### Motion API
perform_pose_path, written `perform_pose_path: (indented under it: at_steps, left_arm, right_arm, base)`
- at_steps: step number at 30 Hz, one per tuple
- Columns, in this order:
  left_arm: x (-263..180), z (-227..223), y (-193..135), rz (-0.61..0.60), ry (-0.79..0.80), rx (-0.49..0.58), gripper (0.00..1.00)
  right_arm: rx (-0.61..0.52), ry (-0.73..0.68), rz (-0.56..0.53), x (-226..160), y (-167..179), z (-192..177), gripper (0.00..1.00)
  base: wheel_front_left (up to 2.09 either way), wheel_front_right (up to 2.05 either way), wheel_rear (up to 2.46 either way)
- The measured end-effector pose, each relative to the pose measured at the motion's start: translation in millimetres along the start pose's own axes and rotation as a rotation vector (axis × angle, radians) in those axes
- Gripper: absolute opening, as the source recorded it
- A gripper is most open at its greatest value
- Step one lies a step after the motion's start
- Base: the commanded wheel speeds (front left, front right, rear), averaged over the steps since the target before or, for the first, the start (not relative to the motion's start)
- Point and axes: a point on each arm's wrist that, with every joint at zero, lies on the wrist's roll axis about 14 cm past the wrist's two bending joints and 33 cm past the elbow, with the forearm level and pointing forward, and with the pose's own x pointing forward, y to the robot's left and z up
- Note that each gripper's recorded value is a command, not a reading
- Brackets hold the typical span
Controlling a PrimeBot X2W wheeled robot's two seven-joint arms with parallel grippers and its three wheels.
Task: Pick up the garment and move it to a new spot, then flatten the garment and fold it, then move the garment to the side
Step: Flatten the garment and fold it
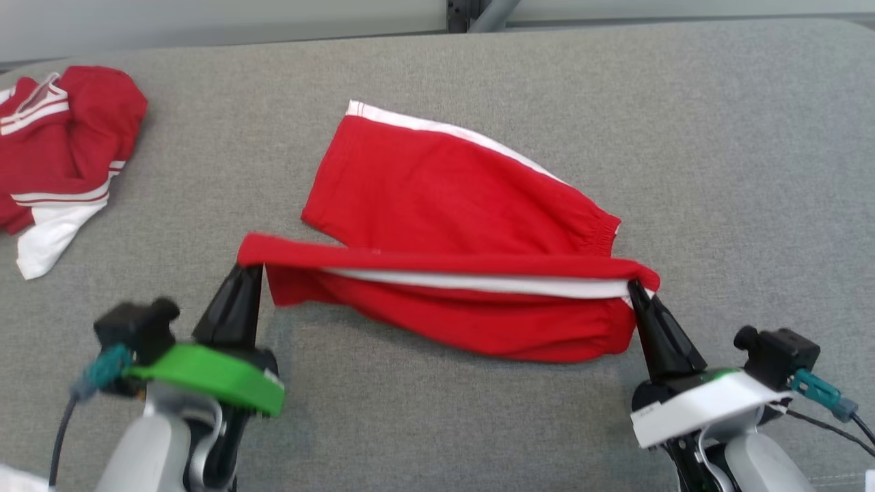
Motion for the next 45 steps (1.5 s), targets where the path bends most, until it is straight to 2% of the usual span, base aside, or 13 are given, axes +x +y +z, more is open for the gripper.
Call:
perform_pose_path:
  at_steps: [4,5,15,21,31,32,33,34,35,37,38,39,45]
  left_arm:
    - [36.6,-0.1,4.2,-0.018,0.035,0.017,0.00]
    - [54.2,-3.6,9.7,-0.015,0.063,0.026,0.00]
    - [129.5,-44.9,29.6,-0.003,0.216,0.087,0.00]
    - [157.3,-65.0,28.9,-0.011,0.260,0.097,0.00]
    - [184.3,-76.9,25.1,-0.013,0.281,0.109,0.00]
    - [186.7,-76.1,24.7,-0.013,0.280,0.112,0.17]
    - [188.7,-75.7,25.1,-0.006,0.281,0.112,0.47]
    - [190.3,-75.5,24.8,-0.004,0.280,0.113,0.95]
    - [191.6,-75.4,24.6,-0.002,0.279,0.115,1.00]
    - [196.1,-69.1,23.4,0.004,0.251,0.112,1.00]
    - [198.5,-65.0,23.5,0.006,0.236,0.114,1.00]
    - [200.0,-62.2,23.1,0.006,0.226,0.115,1.00]
    - [199.9,-61.5,17.3,-0.001,0.208,0.110,1.00]
  right_arm:
    - [0.027,-0.005,-0.028,17.9,-7.4,-5.0,0.00]
    - [0.033,-0.005,-0.042,26.4,-11.5,-8.0,0.00]
    - [0.037,-0.002,-0.133,61.3,-43.6,-21.8,0.00]
    - [0.019,-0.005,-0.167,72.9,-61.1,-22.7,0.00]
    - [0.034,-0.003,-0.182,84.6,-71.3,-25.9,0.00]
    - [0.037,-0.004,-0.183,86.0,-71.6,-25.9,0.00]
    - [0.038,-0.005,-0.182,87.6,-71.9,-25.6,0.00]
    - [0.041,-0.008,-0.183,88.9,-72.5,-24.8,0.00]
    - [0.045,-0.010,-0.185,89.8,-73.1,-24.4,0.27]
    - [0.046,-0.013,-0.183,91.9,-73.2,-23.6,0.60]
    - [0.047,-0.014,-0.184,92.4,-73.5,-23.1,0.82]
    - [0.048,-0.015,-0.184,92.5,-73.6,-22.9,1.00]
    - [0.049,-0.035,-0.189,94.5,-75.6,-16.4,1.00]
  base:
    - [0.00,0.00,0.00]
    - [0.00,0.00,0.00]
    - [0.00,0.00,0.00]
    - [0.00,0.00,0.00]
    - [0.00,0.00,0.00]
    - [0.00,0.00,0.00]
    - [0.00,0.00,0.00]
    - [0.00,0.00,0.00]
    - [0.00,0.00,0.00]
    - [0.00,0.00,0.00]
    - [0.00,0.00,0.00]
    - [0.00,0.00,0.00]
    - [0.00,0.00,0.00]
